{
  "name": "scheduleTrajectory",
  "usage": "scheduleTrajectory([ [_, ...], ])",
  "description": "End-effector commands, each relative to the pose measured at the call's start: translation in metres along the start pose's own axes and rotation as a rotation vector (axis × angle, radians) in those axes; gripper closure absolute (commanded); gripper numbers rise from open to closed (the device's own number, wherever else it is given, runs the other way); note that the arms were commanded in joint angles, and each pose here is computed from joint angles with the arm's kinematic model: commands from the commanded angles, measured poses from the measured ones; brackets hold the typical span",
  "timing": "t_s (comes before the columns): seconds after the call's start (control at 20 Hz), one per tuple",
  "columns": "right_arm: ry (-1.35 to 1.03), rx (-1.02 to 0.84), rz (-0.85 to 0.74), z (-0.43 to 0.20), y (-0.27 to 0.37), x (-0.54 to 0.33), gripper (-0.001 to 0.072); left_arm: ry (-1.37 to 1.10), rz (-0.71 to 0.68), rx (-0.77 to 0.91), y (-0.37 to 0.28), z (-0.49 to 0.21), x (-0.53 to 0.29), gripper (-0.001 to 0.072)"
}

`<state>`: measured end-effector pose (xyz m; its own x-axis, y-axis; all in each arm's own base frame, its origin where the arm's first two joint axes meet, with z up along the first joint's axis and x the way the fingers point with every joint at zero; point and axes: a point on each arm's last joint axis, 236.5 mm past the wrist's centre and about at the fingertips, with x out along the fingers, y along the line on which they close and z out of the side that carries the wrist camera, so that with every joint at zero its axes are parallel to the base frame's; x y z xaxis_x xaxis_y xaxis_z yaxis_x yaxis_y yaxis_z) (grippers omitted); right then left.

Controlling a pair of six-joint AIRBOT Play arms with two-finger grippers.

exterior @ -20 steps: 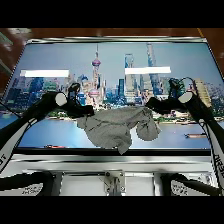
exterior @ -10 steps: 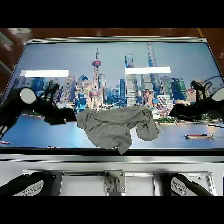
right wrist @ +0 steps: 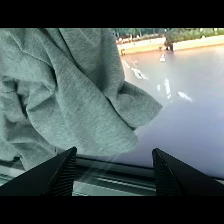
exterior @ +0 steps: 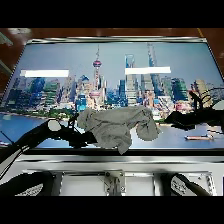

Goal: Fold the shirts.

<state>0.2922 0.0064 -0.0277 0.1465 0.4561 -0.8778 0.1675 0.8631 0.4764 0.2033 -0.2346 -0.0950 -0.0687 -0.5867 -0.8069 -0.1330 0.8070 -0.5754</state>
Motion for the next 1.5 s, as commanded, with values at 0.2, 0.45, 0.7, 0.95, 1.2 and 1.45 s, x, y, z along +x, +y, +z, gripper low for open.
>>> scheduleTrajectory([
  [0.2, -0.020, 0.022, 0.005, 0.004, 0.000, 0.001, 0.0122, -0.072, -0.081, -0.049, -0.014, 0.023, 0.028, 0.0126],
  [0.45, -0.013, 0.052, 0.005, 0.002, -0.001, 0.002, 0.0122, -0.056, -0.091, -0.043, -0.016, 0.020, 0.029, 0.0627],
  [0.7, 0.162, -0.122, 0.018, -0.050, 0.020, 0.045, 0.0040, -0.027, -0.143, 0.055, -0.042, 0.013, 0.013, 0.0670],
  [0.95, 0.145, -0.246, -0.103, -0.043, 0.028, 0.078, 0.0039, -0.094, -0.195, 0.113, -0.064, 0.017, -0.015, 0.0670],
  [1.2, 0.163, -0.254, -0.126, -0.042, 0.031, 0.105, 0.0119, -0.165, -0.235, 0.138, -0.076, 0.025, -0.040, 0.0670],
  [1.45, 0.089, -0.221, -0.158, -0.017, 0.034, 0.098, 0.0642, -0.238, -0.250, 0.137, -0.073, 0.042, -0.061, 0.0670],
])
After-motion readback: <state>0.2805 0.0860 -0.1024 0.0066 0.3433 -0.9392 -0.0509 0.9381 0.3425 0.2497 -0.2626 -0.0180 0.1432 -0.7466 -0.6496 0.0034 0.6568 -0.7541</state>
